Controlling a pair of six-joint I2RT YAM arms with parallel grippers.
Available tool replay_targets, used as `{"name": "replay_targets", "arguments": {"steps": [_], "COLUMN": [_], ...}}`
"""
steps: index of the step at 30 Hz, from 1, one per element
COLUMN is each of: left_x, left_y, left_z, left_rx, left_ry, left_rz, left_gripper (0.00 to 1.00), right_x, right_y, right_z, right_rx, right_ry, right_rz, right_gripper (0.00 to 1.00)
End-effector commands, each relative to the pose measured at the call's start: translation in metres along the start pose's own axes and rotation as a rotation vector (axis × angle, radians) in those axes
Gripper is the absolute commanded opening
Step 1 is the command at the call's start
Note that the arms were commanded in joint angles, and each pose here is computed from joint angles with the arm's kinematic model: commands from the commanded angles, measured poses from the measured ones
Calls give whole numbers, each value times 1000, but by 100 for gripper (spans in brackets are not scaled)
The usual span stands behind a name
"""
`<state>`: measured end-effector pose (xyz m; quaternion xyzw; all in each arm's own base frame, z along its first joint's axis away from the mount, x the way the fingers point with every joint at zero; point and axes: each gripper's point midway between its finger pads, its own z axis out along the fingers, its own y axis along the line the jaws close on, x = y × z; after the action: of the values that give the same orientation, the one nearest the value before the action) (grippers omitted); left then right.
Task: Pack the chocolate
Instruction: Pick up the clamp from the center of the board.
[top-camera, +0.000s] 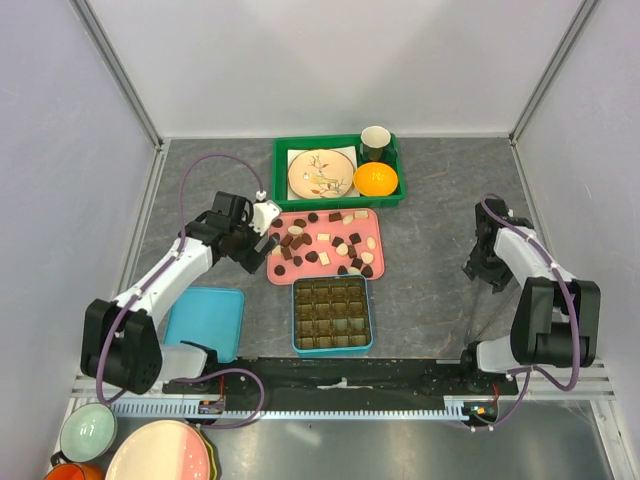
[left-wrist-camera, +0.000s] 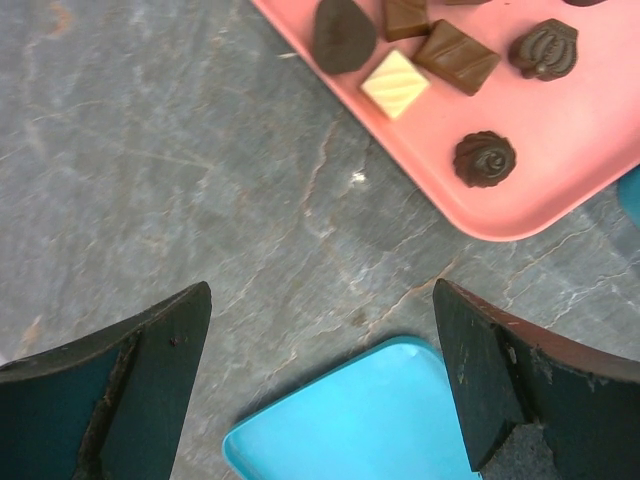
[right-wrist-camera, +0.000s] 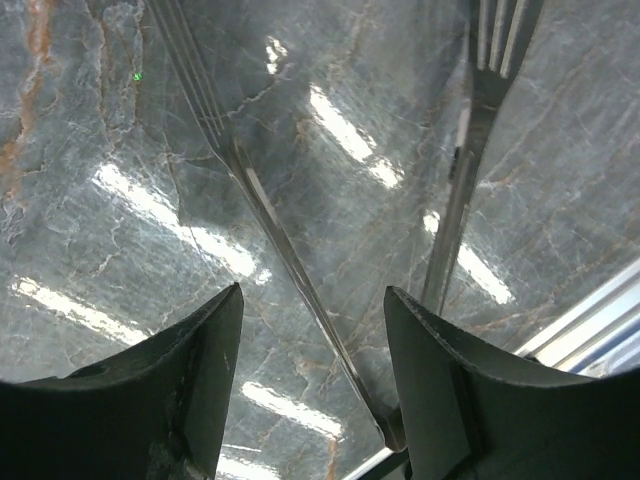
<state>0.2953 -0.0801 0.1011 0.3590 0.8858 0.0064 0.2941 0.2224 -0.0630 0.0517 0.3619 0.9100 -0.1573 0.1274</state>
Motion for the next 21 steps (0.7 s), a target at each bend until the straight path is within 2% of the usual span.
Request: {"name": "replay_targets", "arguments": {"steps": [1, 4, 7, 10, 11, 14, 16, 21], "left_x": [-18, -21, -18, -13, -12, -9, -7, -1], "left_y": [0, 0, -1, -1, 0, 2, 1, 2], "left_z": [9, 14, 16, 18, 18, 16, 15, 10], "left_rx": [32, 37, 40, 34, 29, 18, 17, 3], "left_ry": [-58, -65, -64, -55, -53, -53, -53, -48], "left_rz": [14, 13, 12, 19, 24, 25, 27, 23], "left_gripper": [99, 99, 99, 99, 99, 99, 99, 99], "right_x": [-9, -7, -6, -2, -1, -2, -9, -5], "right_y": [9, 17, 24, 29, 31, 43, 56, 107], "right_z": [9, 16, 23, 29, 29, 29, 23, 1], "right_rx": [-24, -33, -41, -59, -69, -113, -138, -184], "right_ry": [0, 34, 52, 67, 72, 77, 49, -10], "right_rz": [-31, -46, -48, -50, -51, -47, -67, -245], "right_gripper": [66, 64, 56, 45, 37, 24, 19, 11]}}
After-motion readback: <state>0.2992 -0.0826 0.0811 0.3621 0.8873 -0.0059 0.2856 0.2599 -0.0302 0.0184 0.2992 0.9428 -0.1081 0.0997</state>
